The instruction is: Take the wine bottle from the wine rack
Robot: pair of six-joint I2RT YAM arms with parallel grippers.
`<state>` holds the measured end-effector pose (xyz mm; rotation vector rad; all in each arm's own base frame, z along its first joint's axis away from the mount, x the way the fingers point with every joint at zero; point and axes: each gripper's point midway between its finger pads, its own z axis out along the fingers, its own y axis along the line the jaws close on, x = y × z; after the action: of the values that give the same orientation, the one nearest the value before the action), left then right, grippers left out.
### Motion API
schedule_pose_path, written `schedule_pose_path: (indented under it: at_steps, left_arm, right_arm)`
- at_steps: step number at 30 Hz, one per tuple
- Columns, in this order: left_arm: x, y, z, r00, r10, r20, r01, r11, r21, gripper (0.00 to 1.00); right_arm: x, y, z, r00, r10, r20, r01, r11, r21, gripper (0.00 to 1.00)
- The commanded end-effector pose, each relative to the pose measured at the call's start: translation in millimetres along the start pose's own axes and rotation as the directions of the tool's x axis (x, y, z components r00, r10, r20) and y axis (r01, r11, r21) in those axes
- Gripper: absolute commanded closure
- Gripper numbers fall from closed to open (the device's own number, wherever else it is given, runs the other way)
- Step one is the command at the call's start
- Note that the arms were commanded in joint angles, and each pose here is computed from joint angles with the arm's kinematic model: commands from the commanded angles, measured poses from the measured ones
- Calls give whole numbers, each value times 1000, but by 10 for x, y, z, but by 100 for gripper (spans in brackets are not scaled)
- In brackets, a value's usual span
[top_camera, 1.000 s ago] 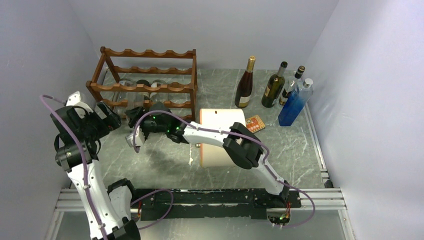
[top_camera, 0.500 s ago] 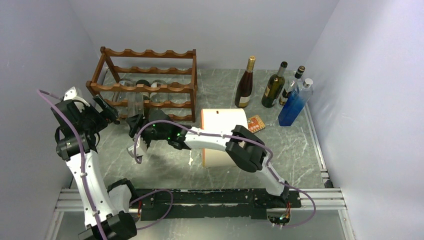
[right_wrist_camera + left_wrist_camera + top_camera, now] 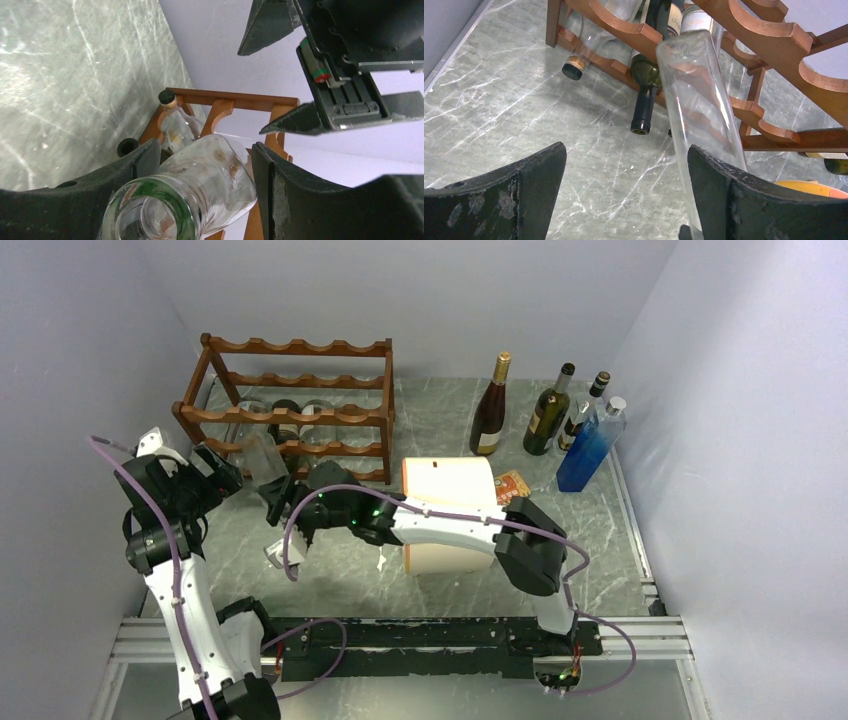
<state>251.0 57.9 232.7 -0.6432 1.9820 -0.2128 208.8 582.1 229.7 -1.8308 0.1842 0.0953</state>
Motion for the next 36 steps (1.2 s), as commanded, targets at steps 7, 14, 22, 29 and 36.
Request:
schedule_pose_path:
  at_steps: [7, 14, 22, 29, 36]
  left_arm:
    - [-122, -96, -128, 990, 27, 135, -33, 998, 44, 6]
    - [-112, -110, -174, 982, 30, 187, -42, 997, 60, 6]
    - [-87, -167, -202, 979, 37, 199, -56, 994, 94, 7]
    - [-75, -211, -213, 978, 44, 202, -68, 991, 113, 7]
    - [-60, -243, -228, 978, 50, 203, -76, 989, 125, 7]
  right_arm:
    - [-426, -572, -640, 979, 172, 112, -184, 978, 104, 100]
    - [-615, -745, -1074, 936, 313, 159, -336, 930, 148, 100]
    - [-878, -1169, -1489, 863, 434, 259, -485, 855, 184, 100]
    - [-801, -1187, -1513, 835, 501, 227, -543, 817, 196, 100]
    - [-658, -1210, -1406, 796, 571, 199, -605, 764, 225, 100]
